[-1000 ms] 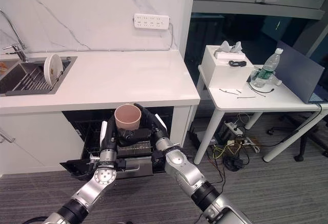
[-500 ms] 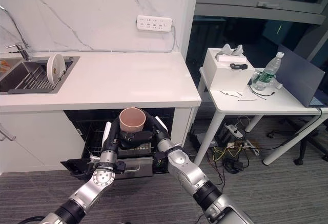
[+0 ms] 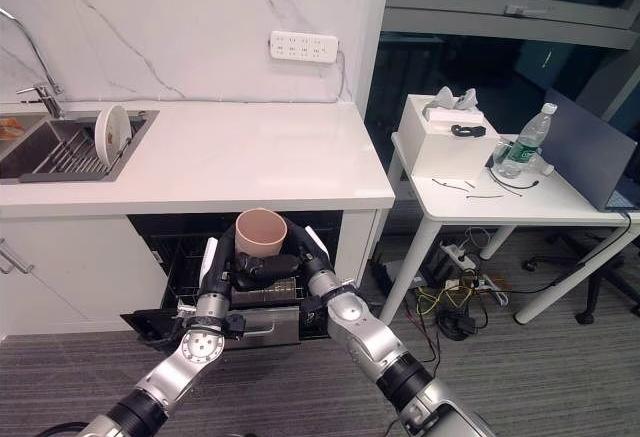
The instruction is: Place the dishes in the dishwasher.
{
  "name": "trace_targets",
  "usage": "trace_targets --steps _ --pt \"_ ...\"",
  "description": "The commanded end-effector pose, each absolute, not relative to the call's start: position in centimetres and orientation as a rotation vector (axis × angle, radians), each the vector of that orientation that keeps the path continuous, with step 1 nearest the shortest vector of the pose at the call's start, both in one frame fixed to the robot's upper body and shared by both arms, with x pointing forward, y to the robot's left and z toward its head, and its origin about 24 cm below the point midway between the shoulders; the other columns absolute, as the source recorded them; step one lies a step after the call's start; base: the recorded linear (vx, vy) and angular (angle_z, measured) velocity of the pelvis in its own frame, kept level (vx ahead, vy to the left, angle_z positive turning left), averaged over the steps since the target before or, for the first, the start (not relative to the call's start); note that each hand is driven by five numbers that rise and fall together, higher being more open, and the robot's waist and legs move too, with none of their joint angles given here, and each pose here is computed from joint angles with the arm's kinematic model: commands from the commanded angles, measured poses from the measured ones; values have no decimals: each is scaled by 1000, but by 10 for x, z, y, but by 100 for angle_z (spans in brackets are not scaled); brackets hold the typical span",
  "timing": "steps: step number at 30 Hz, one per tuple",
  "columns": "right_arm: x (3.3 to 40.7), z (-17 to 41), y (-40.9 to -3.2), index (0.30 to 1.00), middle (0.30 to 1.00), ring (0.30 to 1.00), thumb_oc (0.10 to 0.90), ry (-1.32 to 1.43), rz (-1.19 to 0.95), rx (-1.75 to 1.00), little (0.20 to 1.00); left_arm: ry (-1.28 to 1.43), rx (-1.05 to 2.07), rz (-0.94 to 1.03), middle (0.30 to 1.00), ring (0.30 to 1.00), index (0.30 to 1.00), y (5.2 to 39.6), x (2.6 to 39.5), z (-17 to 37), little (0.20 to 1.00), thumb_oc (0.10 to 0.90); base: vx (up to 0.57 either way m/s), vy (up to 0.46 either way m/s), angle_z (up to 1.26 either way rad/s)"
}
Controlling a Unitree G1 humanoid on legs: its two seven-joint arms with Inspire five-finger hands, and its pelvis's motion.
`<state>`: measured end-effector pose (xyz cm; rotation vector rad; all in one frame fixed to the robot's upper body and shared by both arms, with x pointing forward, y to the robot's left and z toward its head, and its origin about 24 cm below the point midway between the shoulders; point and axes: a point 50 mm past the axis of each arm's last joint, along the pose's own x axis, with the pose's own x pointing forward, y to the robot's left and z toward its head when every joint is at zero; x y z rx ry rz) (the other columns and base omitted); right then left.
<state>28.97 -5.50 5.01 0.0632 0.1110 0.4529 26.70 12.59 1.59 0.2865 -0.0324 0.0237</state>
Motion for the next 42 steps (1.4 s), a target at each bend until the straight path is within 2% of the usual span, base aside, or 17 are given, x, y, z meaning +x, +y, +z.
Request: trace_targets --steps 1,3,4,5,6,7,14,18,26,42 --pt "286 143 12 300 300 300 400 -305 723 232 300 -439 123 -428 300 300 300 25 253 82 300 400 0 0 0" --pt "286 147 10 300 300 300 400 -334 703 242 300 -443 117 -432 300 300 300 24 252 83 300 400 0 0 0" --pt "286 148 10 300 300 300 400 -341 698 247 300 -444 118 -433 326 326 326 24 252 83 326 417 0 0 0" --pt "286 150 9 300 300 300 400 -350 689 255 300 -446 118 -434 507 507 507 24 252 84 507 538 0 0 0" --pt "286 151 8 300 300 300 400 -357 683 257 300 -446 117 -434 556 556 556 24 252 84 556 571 0 0 0" --pt "286 152 7 300 300 300 400 -366 673 262 300 -440 115 -441 900 900 900 23 251 83 900 800 0 0 0" --pt "286 175 -14 300 300 300 400 -529 484 356 300 -399 89 -454 900 900 900 24 251 80 900 800 0 0 0" --pt "285 198 -42 300 300 300 400 -684 299 382 300 -374 86 -443 900 900 900 29 252 78 900 800 0 0 0" --pt "284 213 -87 300 300 300 400 -835 76 269 300 -365 93 -374 900 900 900 49 259 75 900 800 0 0 0" --pt "286 209 -136 300 300 300 400 -896 -143 172 300 -419 206 -378 900 900 900 80 258 75 900 800 2 12 5"
